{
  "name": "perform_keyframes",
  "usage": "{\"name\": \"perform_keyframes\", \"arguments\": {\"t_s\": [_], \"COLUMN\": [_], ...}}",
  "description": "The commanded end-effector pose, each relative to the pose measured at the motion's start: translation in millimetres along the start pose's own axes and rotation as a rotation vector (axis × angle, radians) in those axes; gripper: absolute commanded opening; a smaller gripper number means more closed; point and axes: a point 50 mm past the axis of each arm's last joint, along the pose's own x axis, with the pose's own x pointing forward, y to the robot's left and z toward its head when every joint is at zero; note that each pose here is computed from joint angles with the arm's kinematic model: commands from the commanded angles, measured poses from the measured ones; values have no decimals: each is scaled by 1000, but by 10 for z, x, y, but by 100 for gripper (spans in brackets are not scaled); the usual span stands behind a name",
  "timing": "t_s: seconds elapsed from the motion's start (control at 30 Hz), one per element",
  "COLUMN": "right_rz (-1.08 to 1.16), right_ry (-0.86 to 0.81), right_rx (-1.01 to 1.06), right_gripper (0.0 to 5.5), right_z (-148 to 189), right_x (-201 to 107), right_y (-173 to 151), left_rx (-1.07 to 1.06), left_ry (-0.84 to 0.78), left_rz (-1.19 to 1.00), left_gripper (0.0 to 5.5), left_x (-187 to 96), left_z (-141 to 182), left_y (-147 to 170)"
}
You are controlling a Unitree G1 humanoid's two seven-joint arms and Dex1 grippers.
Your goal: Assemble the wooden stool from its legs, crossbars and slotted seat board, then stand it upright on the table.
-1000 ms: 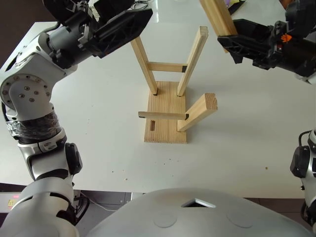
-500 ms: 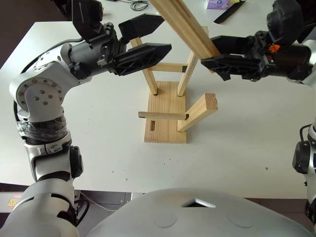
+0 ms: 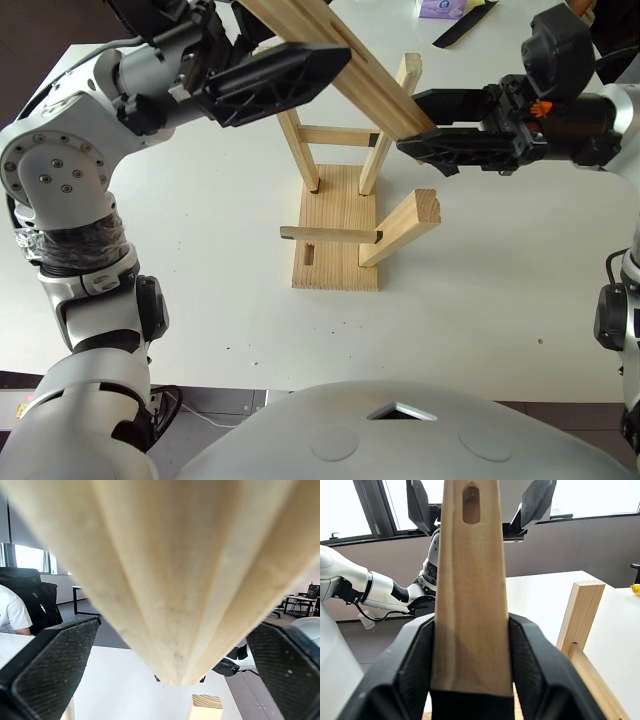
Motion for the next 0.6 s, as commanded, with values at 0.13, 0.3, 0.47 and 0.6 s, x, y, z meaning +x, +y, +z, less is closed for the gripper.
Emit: {"name": "perform_keyframes", "arguments": {"t_s": [0.13,0.3,0.47,0.6], "right_rz": [38,58,78,91], "right_ry": [28,39,50,58], "right_rx": [-8,-5,-3,-6], "right_gripper": [205,205,205,205], "right_z": [36,35,41,42], "right_x": [23,27,26,33], "right_y": [43,51,56,52], "left_rx": [19,15,6,-7], "left_ry": [-4,-17,-30,-15], "left_rz": [-26,-66,-98,-112], "left_gripper": [416,336,259,214], "left_x": [-7,8,5,9], "left_z": [59,70,84,43], "left_y": [-62,-109,-151,-170]}}
